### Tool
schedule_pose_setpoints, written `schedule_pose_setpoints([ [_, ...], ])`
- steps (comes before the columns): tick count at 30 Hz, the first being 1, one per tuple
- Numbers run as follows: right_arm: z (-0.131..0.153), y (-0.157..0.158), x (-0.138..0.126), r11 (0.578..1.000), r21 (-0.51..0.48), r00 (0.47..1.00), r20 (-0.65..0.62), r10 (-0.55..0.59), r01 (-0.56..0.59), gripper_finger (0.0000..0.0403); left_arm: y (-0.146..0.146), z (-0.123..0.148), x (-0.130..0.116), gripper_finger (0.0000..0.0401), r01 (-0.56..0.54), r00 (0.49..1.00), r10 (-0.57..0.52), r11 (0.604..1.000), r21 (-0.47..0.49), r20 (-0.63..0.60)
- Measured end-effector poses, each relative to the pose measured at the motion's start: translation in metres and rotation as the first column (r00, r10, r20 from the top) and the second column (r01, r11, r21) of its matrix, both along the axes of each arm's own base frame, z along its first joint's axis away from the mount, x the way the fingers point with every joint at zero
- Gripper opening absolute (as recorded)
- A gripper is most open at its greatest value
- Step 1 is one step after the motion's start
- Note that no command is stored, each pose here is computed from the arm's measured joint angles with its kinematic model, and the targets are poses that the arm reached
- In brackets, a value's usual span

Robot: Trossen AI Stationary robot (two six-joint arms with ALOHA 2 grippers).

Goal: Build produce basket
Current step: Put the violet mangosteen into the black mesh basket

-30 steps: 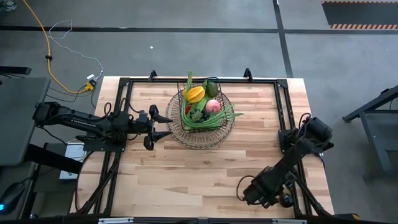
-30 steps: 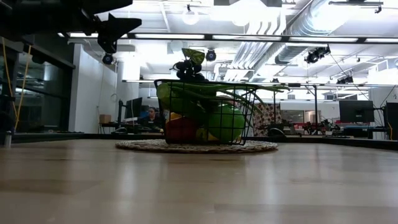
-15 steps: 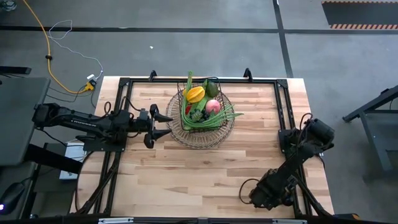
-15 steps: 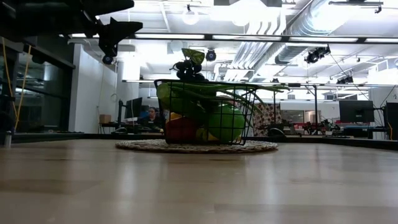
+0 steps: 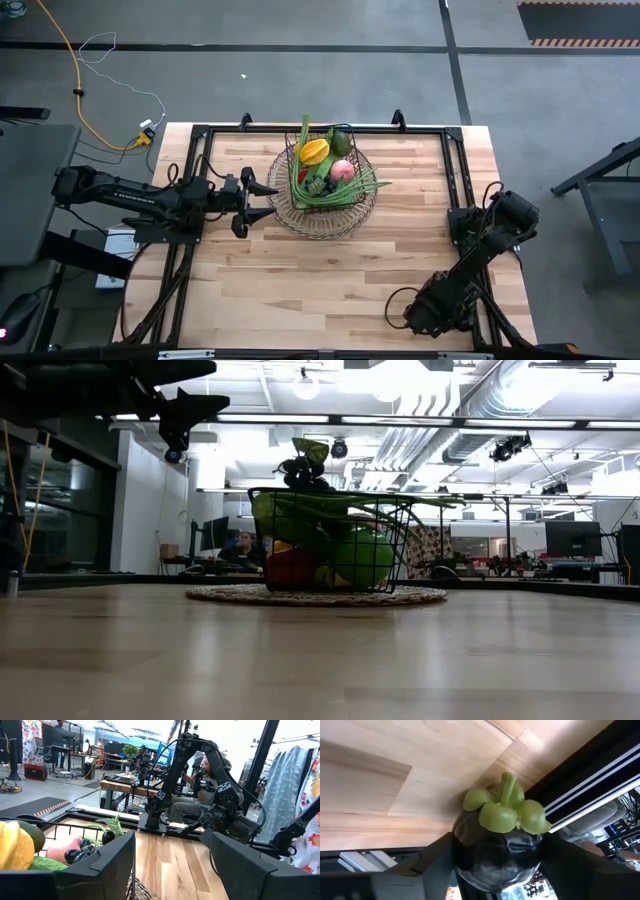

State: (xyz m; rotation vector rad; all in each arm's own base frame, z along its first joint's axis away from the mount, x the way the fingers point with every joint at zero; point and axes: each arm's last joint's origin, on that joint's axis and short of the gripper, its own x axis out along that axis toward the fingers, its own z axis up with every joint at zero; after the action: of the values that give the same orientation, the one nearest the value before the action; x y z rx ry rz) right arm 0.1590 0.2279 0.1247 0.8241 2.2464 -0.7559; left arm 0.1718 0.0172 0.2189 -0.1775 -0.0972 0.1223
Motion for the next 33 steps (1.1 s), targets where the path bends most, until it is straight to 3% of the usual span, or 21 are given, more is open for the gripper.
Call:
schedule_pose_setpoints([
  [5,0.0,-0.003,0.003,0.999,0.04,0.999,0.014,0.03,-0.031,0.0202,0.0,0.0,0.0,0.0246,0.0,1.0,0.0,1.0,0.0,0.0],
  [9,0.007,-0.005,0.014,0.989,0.128,0.995,0.079,0.065,-0.075,0.0194,0.0,0.0,0.0,0.0246,-0.005,1.0,0.005,1.0,0.0,0.0],
  [12,0.025,-0.007,0.034,0.963,0.243,0.974,0.216,0.062,-0.115,0.0196,0.0,0.0,0.0,0.0246,-0.006,1.0,0.006,1.0,0.004,0.0],
  [15,0.047,-0.015,0.06,0.948,0.282,0.906,0.422,0.019,-0.151,0.0206,0.0,0.0,0.0,0.0246,-0.014,1.0,0.014,1.0,0.015,-0.002],
  [17,0.064,-0.027,0.079,0.957,0.245,0.817,0.577,-0.014,-0.156,0.0206,0.0,0.0,0.0,0.0246,-0.014,1.0,0.014,1.0,0.015,-0.001],
  [19,0.08,-0.044,0.096,0.975,0.159,0.687,0.727,-0.01,-0.155,0.0203,0.0,0.0,0.0,0.0246,-0.014,1.0,0.014,1.0,0.017,-0.002],
  [22,0.108,-0.071,0.115,0.985,-0.031,0.409,0.907,0.099,-0.171,0.0199,0.0,0.0,0.0,0.0246,-0.015,1.0,0.015,1.0,0.024,-0.002],
  [24,0.126,-0.086,0.122,0.967,-0.185,0.205,0.954,0.219,-0.174,0.0199,0.0,0.0,0.0,0.0246,-0.015,1.0,0.015,0.999,0.036,-0.003],
  [26,0.141,-0.099,0.125,0.923,-0.346,0.037,0.933,0.357,-0.168,0.02,0.0,0.001,0.0,0.0246,-0.016,1.0,0.016,0.999,0.046,-0.001],
  [28,0.154,-0.109,0.126,0.851,-0.507,-0.088,0.862,0.5,-0.138,0.0203,0.001,0.002,0.0,0.0246,-0.021,1.0,0.021,0.998,0.053,0.009],
  [33,0.164,-0.141,0.131,0.659,-0.749,-0.203,0.657,0.726,-0.064,0.0204,0.001,0.006,-0.001,0.0246,-0.027,0.999,0.024,0.998,0.055,0.047],
])
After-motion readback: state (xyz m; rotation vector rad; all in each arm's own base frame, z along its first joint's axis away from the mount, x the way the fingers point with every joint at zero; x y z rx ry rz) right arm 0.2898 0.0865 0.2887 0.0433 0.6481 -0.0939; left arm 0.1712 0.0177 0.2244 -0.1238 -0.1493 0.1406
